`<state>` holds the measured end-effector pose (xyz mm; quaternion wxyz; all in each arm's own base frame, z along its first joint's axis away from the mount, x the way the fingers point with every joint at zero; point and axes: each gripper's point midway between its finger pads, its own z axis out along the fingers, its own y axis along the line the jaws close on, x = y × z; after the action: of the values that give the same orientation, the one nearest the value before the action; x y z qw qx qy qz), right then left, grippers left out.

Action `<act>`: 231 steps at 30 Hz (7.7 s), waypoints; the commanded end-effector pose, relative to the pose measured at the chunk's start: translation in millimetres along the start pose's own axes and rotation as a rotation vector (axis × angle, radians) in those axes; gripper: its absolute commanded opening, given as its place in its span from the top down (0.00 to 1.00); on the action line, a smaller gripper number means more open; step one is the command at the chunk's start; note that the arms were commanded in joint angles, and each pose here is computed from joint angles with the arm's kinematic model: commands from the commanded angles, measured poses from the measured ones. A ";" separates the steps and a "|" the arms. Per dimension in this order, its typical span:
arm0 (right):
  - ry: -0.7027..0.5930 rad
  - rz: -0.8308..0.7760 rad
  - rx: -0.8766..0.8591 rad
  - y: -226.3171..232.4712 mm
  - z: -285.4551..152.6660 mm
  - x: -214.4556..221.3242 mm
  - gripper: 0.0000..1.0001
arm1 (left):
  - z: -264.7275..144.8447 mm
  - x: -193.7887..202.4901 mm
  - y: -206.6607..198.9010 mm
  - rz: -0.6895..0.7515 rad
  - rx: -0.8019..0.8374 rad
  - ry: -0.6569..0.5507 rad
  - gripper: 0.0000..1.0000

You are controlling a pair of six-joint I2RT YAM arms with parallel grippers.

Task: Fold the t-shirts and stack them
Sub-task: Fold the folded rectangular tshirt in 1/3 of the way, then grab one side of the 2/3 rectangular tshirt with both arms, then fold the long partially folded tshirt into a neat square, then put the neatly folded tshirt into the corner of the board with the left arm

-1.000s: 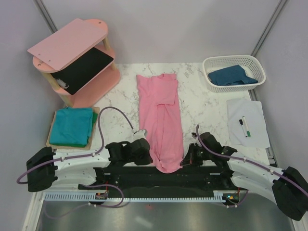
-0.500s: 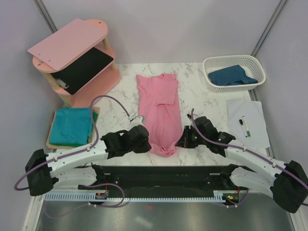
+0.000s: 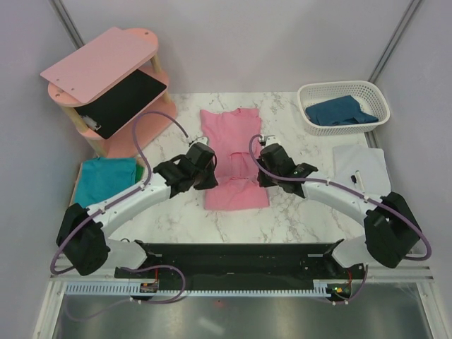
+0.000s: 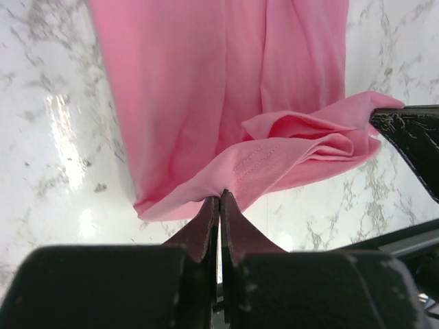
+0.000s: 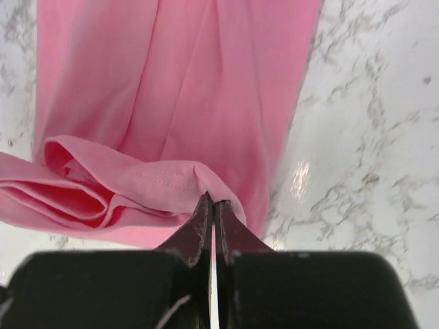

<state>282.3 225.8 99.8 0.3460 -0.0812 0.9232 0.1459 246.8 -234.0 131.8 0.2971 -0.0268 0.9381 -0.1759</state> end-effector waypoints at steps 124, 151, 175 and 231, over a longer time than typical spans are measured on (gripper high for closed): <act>-0.188 0.029 -0.050 -27.9 106.6 -192.1 1.00 | 68.2 -190.8 59.6 0.019 -0.050 -0.052 0.98; -0.349 0.181 -0.090 -44.0 74.6 -177.3 0.02 | 22.8 -145.9 84.3 -0.017 -0.060 -0.106 0.26; -0.131 0.045 -0.194 51.2 65.1 -42.4 0.02 | 4.5 -54.6 245.2 0.163 -1.051 0.271 0.26; -0.120 0.261 -0.323 -25.9 36.7 -30.6 0.02 | 98.1 -80.7 209.5 0.209 -0.763 0.497 0.98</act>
<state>335.7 215.2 94.9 0.3638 0.0000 0.8671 0.3402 351.0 11.5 22.3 -0.0072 0.0193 0.9527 0.3031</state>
